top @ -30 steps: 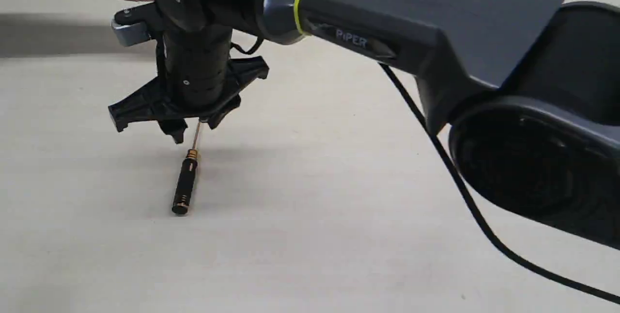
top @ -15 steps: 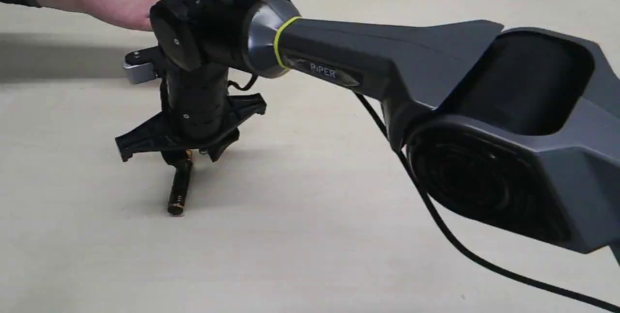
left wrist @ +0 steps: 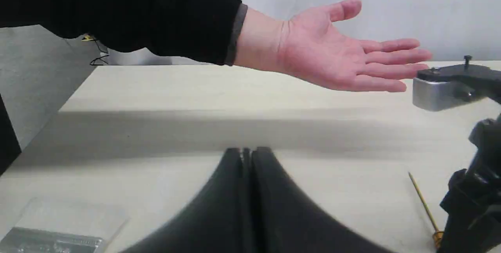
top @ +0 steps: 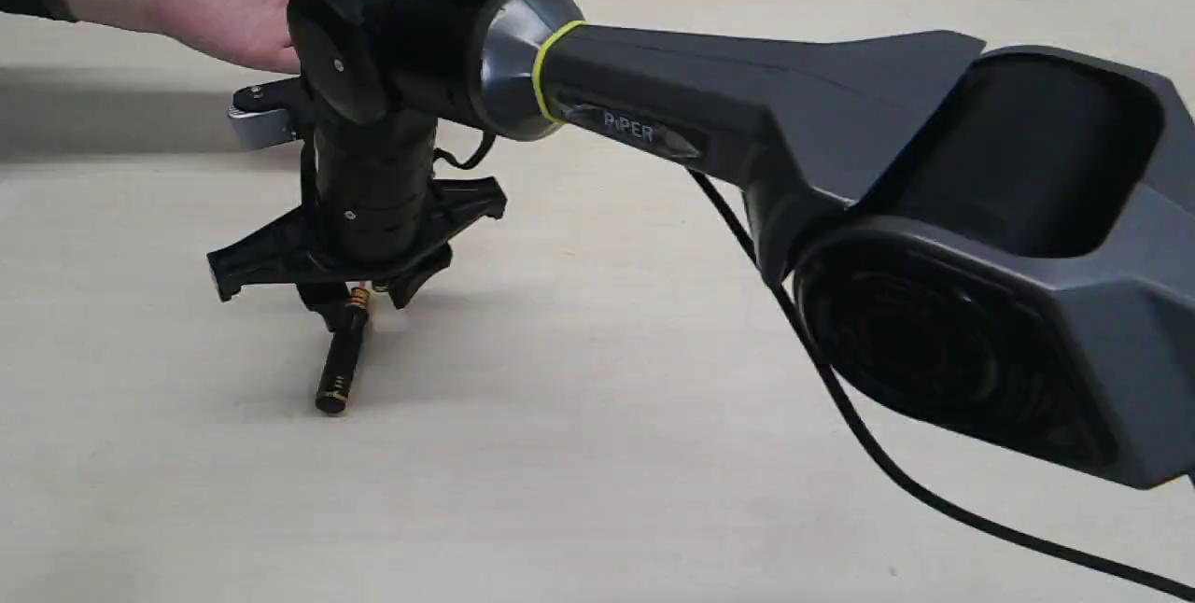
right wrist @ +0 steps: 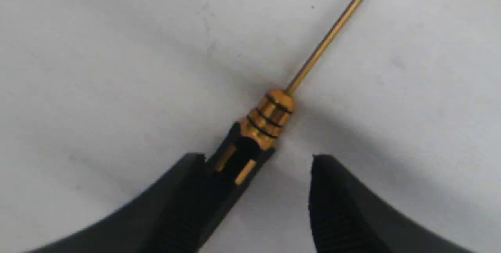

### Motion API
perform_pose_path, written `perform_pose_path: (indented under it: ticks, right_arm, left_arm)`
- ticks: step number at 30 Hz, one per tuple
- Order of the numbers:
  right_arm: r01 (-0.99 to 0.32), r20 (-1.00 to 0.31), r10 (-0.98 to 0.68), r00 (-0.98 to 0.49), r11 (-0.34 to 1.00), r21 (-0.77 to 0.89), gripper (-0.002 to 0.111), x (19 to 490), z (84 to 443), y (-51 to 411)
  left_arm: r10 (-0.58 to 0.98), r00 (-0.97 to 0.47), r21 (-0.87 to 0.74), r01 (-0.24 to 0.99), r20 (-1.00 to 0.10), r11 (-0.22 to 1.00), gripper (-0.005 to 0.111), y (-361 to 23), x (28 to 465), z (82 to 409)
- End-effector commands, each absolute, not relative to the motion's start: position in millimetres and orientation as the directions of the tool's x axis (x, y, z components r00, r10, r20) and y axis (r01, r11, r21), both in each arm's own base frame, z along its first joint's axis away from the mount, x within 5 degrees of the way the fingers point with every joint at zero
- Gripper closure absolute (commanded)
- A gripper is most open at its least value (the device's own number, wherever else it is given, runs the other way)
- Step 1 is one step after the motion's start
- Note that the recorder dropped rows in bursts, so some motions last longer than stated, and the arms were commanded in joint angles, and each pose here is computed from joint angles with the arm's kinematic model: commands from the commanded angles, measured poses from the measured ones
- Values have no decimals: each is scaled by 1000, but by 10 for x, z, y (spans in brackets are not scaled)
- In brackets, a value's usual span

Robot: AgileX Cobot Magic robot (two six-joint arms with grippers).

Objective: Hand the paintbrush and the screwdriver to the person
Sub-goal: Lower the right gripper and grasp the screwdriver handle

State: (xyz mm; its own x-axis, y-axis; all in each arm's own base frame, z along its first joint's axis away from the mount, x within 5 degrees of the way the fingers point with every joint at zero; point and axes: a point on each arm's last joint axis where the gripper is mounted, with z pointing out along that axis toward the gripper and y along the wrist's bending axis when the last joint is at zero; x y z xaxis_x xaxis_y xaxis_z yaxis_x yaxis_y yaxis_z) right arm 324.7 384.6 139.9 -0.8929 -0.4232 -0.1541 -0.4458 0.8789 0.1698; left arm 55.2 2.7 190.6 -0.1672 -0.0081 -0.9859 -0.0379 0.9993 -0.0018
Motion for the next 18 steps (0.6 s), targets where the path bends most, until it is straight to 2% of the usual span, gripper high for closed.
perform_pose_path:
  ticks: [1, 8, 14, 18]
  right_arm:
    - [-445, -168, -418, -893, 876, 185, 63, 3234, 1494, 3857]
    - [-464, -205, -427, -881, 865, 194, 63, 3194, 1399, 3964]
    - [-443, -162, -419, -893, 882, 160, 63, 3203, 1183, 3947]
    - [-444, -164, -422, -892, 885, 140, 63, 3214, 1172, 3933]
  left_arm:
    - [-10, -159, -5, -29, -987, 1000, 107, 22, 553, 1908]
    - [-10, -159, -5, -29, -987, 1000, 107, 22, 553, 1908]
    - [-10, -159, -5, -29, -987, 1000, 107, 22, 553, 1908]
    - [-13, -163, -8, -29, -987, 1000, 107, 21, 552, 1904]
